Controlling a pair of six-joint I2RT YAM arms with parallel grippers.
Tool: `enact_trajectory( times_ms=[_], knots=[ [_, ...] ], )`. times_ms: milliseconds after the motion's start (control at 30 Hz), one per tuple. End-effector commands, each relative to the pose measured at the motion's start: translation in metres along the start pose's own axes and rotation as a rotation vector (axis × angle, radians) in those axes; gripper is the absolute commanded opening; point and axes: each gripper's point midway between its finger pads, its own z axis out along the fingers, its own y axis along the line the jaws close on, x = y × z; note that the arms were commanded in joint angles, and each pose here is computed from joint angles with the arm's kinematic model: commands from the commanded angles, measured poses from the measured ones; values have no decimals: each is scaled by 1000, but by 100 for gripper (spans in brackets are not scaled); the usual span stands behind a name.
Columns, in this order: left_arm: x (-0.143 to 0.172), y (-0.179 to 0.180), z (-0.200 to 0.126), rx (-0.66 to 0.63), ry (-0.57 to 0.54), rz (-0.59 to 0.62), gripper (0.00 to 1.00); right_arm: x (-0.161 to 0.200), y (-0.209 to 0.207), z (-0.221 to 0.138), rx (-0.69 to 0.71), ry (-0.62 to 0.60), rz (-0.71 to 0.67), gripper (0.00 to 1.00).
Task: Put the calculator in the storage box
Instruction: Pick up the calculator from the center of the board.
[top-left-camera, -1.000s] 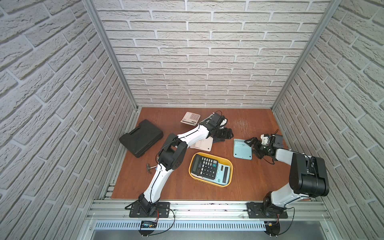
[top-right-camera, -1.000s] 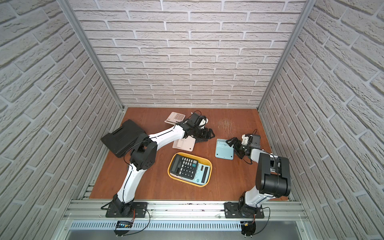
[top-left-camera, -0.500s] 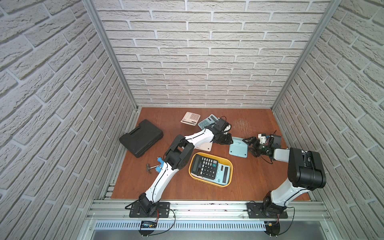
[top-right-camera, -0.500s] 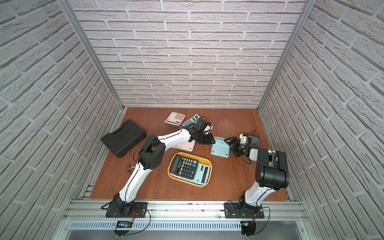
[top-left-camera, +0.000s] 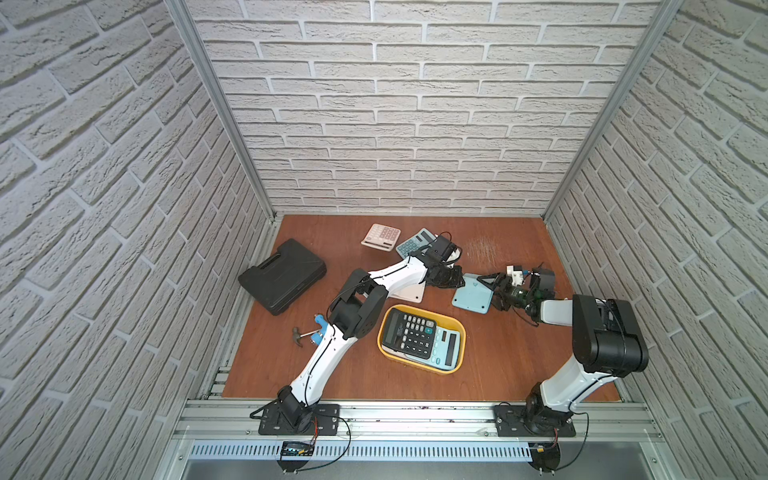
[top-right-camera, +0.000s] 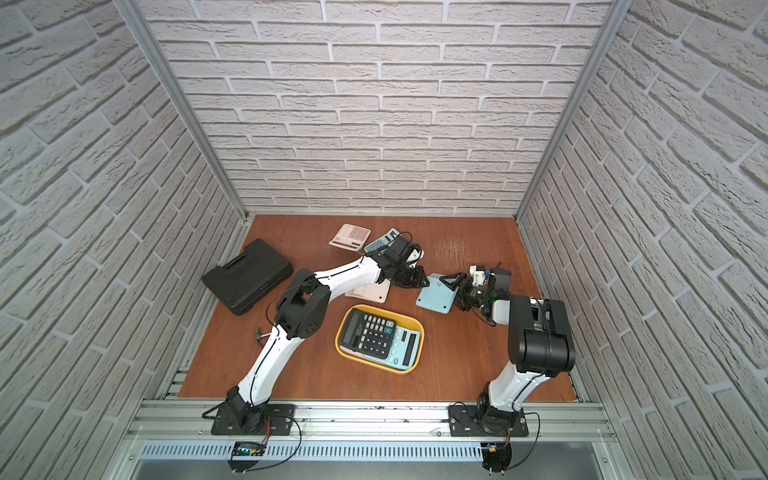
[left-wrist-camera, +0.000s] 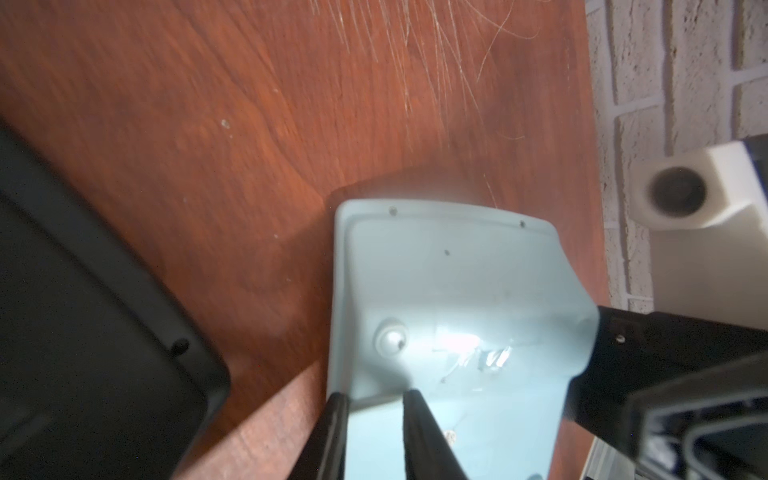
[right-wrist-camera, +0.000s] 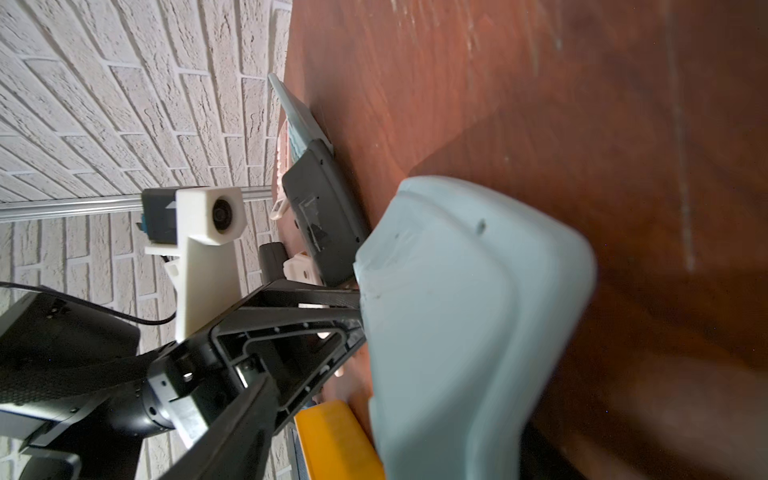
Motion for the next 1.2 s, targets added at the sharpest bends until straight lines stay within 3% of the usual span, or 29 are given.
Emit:
enact_trajectory(
  times_ms=[0, 100, 200, 367, 467, 600, 667, 733, 933, 1167],
  knots=[
    [-3, -15, -6, 55, -18, 25, 28, 2, 17, 2, -63, 8, -35, 62],
    [-5, -17, -12, 57, -34, 34, 30, 2, 14, 2, -45, -1, -29, 49],
    [-8, -17, -21, 49, -53, 51, 36, 2, 11, 1, -20, -9, -27, 28],
    [-10, -17, -36, 38, -83, 74, 49, 2, 13, -4, 11, -20, -33, 20],
    [-14, -27, -54, 40, -132, 123, 63, 2, 22, -10, 14, -24, -42, 20],
    [-14, -35, -83, -13, -208, 231, 89, 3, 38, -18, 21, -17, -39, 18],
    [-13, -38, -96, -43, -247, 291, 98, 5, 45, -20, 42, 9, -29, 8],
    [-11, -43, -109, -60, -281, 349, 98, 8, 51, -22, 65, 50, -16, 3],
    [2, -64, -138, -115, -356, 565, 98, 16, 75, -28, 88, 107, 14, 3],
    [27, -87, -145, -191, -373, 824, 98, 33, 89, -31, 238, 153, 81, 3]
  ],
)
